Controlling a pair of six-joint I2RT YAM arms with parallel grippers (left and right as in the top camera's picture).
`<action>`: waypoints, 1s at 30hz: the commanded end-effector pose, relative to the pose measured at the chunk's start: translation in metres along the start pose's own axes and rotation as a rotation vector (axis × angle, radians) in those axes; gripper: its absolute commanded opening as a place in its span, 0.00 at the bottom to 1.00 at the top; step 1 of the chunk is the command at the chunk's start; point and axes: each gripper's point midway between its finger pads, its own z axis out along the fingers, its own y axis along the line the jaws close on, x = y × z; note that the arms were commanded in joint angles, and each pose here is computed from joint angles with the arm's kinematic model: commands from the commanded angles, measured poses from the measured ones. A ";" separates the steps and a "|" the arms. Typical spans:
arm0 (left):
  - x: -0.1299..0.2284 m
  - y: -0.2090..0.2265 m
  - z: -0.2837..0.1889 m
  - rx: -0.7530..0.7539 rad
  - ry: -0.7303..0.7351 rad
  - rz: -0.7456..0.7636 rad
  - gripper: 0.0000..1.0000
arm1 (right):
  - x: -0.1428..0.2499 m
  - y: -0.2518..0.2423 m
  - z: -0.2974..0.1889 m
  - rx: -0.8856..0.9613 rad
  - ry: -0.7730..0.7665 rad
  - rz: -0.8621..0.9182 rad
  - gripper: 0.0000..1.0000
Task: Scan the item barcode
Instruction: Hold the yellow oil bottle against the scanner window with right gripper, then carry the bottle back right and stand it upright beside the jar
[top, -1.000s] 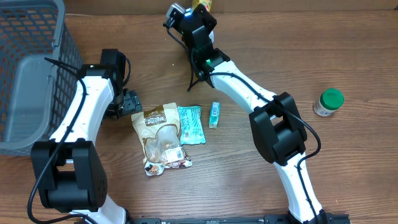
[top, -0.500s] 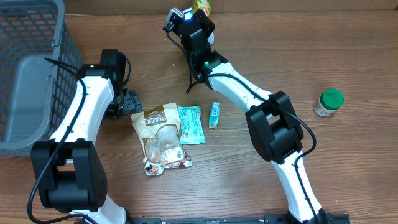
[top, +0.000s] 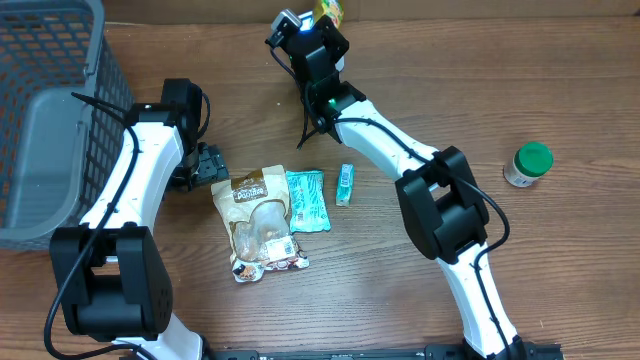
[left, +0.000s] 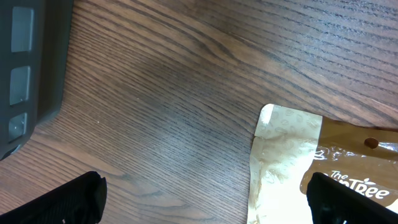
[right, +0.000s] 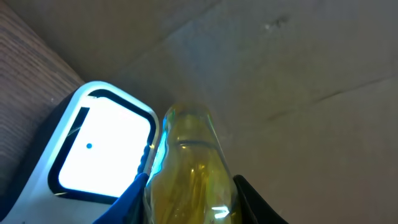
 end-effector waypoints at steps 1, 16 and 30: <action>-0.001 0.004 0.003 -0.023 0.000 -0.008 1.00 | -0.051 -0.089 -0.043 0.097 -0.098 0.244 0.04; -0.001 0.004 0.003 -0.023 0.000 -0.008 1.00 | 0.009 -0.118 -0.113 -0.159 0.202 0.641 0.04; -0.001 0.004 0.003 -0.023 0.000 -0.008 1.00 | 0.170 -0.083 -0.163 -0.450 0.859 0.848 0.04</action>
